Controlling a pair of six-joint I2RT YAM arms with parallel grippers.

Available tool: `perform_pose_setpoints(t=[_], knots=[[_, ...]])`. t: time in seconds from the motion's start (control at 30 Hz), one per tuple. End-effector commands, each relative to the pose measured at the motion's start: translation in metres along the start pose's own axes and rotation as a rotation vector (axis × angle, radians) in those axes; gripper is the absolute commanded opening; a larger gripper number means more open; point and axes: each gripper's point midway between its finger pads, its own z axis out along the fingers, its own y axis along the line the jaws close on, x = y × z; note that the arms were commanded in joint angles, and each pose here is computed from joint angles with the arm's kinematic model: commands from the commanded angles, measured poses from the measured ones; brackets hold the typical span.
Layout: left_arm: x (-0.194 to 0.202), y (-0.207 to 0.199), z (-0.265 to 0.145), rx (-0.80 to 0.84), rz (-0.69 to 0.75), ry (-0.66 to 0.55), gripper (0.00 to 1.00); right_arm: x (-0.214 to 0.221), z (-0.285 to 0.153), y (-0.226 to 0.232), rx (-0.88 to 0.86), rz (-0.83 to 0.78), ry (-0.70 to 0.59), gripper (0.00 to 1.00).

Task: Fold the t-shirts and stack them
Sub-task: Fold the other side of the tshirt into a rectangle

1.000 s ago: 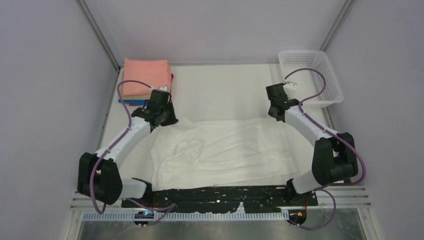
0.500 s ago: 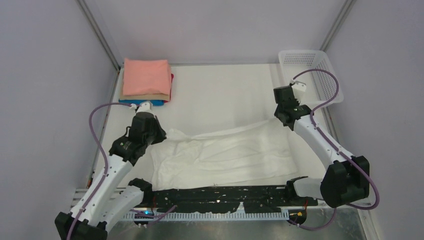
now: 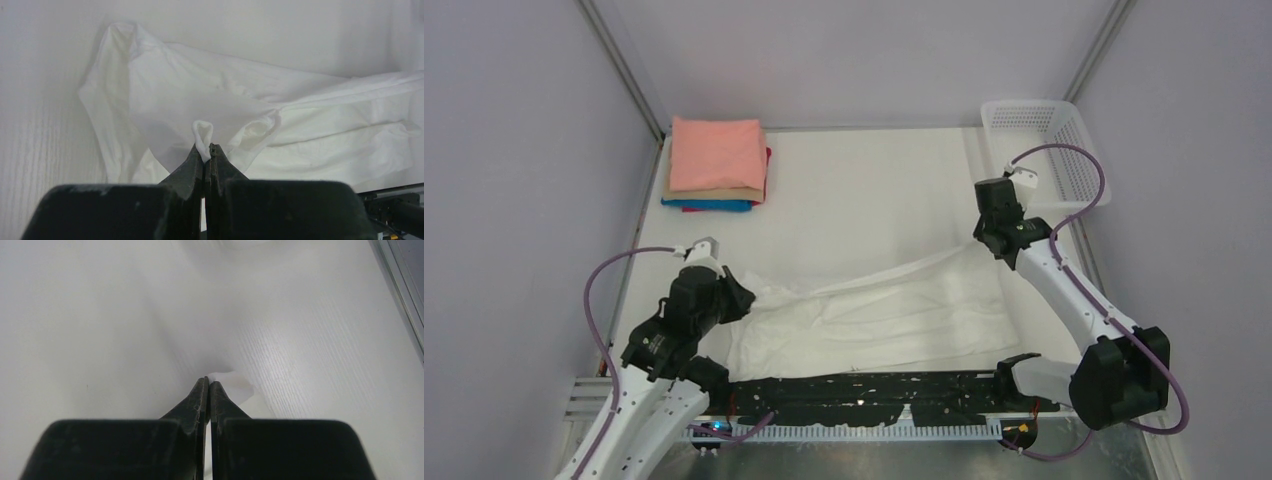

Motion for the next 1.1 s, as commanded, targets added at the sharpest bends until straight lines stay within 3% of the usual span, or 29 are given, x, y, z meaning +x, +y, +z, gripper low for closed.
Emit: perform_pose_setpoints(t=[0.0, 0.43, 0.73, 0.8, 0.93, 1.0, 1.03, 1.07], knots=[[0.024, -0.001, -0.008, 0.041, -0.023, 0.074, 0.0, -0.008, -0.009, -0.002, -0.023, 0.003, -0.045, 0.07], [0.08, 0.018, -0.009, -0.026, -0.139, 0.247, 0.0, 0.029, -0.014, -0.019, -0.025, 0.032, 0.001, 0.07], [0.091, 0.039, -0.019, -0.139, -0.192, 0.271, 0.03, 0.061, -0.017, -0.036, -0.001, 0.02, 0.059, 0.12], [0.098, 0.041, -0.015, -0.151, -0.207, 0.289, 0.09, 0.068, -0.02, -0.043, 0.017, 0.023, 0.066, 0.15], [0.105, 0.032, -0.016, -0.082, -0.226, 0.309, 0.31, 0.091, -0.022, -0.059, 0.068, 0.051, 0.109, 0.3], [0.105, 0.028, -0.021, -0.05, -0.231, 0.307, 0.5, 0.105, -0.025, -0.072, 0.115, 0.068, 0.133, 0.36], [0.104, 0.026, -0.025, -0.032, -0.235, 0.307, 0.59, 0.113, -0.028, -0.079, 0.134, 0.09, 0.138, 0.47], [0.102, 0.024, -0.028, -0.017, -0.234, 0.297, 0.7, 0.114, -0.031, -0.084, 0.133, 0.108, 0.119, 0.5]])
